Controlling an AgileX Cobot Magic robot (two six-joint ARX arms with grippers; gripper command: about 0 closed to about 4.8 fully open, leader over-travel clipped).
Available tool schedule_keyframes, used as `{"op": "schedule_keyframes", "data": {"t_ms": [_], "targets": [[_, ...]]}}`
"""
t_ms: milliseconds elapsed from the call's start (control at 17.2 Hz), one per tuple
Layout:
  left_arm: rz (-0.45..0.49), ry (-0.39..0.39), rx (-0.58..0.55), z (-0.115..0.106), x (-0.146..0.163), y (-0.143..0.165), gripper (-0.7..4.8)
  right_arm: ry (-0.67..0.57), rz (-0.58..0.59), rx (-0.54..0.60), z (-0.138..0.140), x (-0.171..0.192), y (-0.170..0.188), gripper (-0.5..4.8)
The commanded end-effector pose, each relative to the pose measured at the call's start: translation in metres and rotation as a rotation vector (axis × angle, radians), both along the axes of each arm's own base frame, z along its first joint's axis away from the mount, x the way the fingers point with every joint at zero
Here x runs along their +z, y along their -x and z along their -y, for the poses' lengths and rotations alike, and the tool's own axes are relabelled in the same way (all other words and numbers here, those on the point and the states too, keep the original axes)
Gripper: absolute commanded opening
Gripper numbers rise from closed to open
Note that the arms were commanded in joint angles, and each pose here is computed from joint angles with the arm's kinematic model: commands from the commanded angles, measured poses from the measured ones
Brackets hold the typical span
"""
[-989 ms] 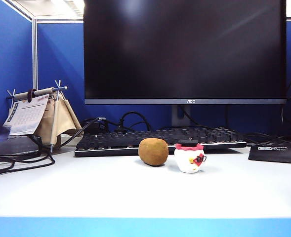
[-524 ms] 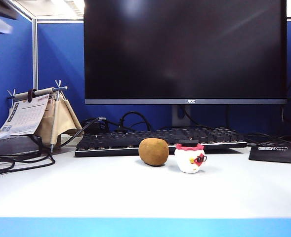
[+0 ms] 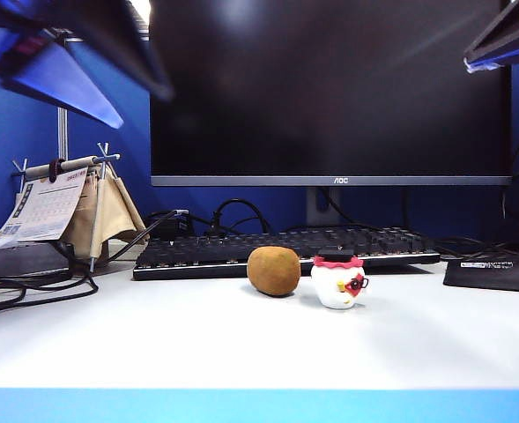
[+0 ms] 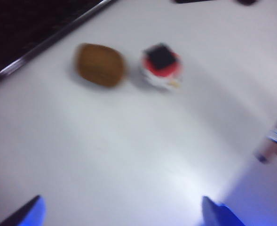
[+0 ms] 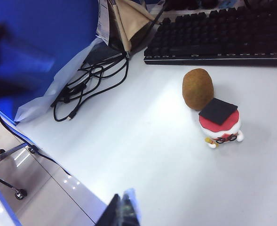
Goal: Place the kiwi on top of the doll with a flat head.
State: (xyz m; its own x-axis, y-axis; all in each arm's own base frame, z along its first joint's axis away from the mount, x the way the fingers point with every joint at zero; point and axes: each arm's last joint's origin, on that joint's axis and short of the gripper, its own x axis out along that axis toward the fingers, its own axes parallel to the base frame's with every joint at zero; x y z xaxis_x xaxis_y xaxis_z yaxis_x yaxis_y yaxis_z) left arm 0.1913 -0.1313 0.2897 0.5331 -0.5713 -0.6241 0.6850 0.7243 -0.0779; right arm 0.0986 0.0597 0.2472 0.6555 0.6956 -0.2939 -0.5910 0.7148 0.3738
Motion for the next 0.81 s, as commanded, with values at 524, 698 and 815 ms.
{"op": "schedule_keyframes", "data": {"t_ms": [524, 698, 815], "targets": [[-0.317, 0.635, 0.511, 0.089, -0.02, -0.113, 4.5, -0.001, -0.044, 0.077, 0.0, -0.001, 0.004, -0.01], [-0.36, 0.465, 0.544, 0.12, -0.034, -0.132, 4.56, 0.011, -0.071, 0.082, 0.0, -0.004, 0.005, -0.01], [-0.343, 0.304, 0.569, 0.123, -0.042, -0.138, 4.59, 0.021, -0.087, 0.085, 0.001, -0.006, 0.007, -0.01]]}}
